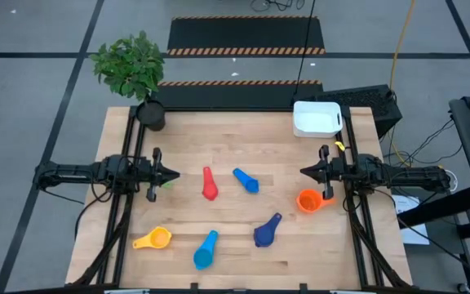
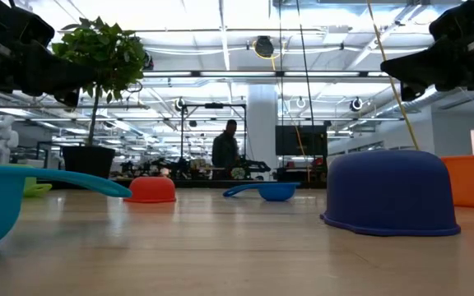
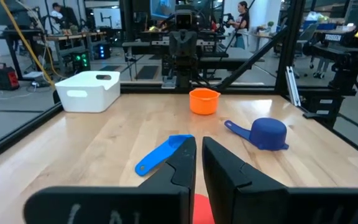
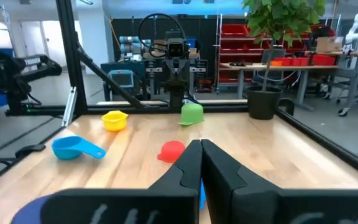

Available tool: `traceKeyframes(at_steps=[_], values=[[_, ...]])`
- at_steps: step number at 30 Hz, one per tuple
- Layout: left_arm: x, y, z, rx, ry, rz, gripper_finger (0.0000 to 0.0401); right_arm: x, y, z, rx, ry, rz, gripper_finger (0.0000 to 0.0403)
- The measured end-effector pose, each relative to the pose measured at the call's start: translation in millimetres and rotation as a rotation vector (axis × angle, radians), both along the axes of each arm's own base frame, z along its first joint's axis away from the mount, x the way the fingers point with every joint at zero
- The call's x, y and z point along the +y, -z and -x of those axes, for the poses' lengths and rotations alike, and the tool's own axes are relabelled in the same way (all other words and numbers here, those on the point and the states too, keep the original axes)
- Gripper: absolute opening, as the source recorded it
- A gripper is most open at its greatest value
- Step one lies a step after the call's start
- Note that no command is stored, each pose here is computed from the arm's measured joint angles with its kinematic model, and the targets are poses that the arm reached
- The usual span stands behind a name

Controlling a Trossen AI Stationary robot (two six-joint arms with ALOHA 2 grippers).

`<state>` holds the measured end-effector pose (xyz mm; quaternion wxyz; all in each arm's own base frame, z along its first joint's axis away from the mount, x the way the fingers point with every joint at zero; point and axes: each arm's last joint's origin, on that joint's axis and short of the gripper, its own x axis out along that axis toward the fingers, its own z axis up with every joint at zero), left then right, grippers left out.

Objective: Nest measuring cups in basket
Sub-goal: Prepare the orange measuring cup

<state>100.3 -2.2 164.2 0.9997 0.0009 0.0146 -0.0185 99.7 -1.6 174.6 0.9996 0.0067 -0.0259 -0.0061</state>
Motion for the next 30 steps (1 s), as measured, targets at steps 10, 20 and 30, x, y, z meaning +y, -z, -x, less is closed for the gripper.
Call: traceKeyframes(at_steps=[10, 20, 30], values=[[0.1, -0.6, 0.0, -0.006, -0.003, 0.01, 0.0033, 0.6, -54.4, -1.3, 0.137, -0.023, 0.022, 0.0007], [1.4, -1.5, -0.1, -0.014, -0.051, 0.078, 0.0033, 9.8, -70.7, -33.1, 0.555, -0.046, -0.074, 0.0067], [2.3, -1.4, 0.0, -0.015, -0.082, 0.171, 0.0033, 24.8, -59.2, -39.3, 0.842, 0.013, -0.195, 0.0104]])
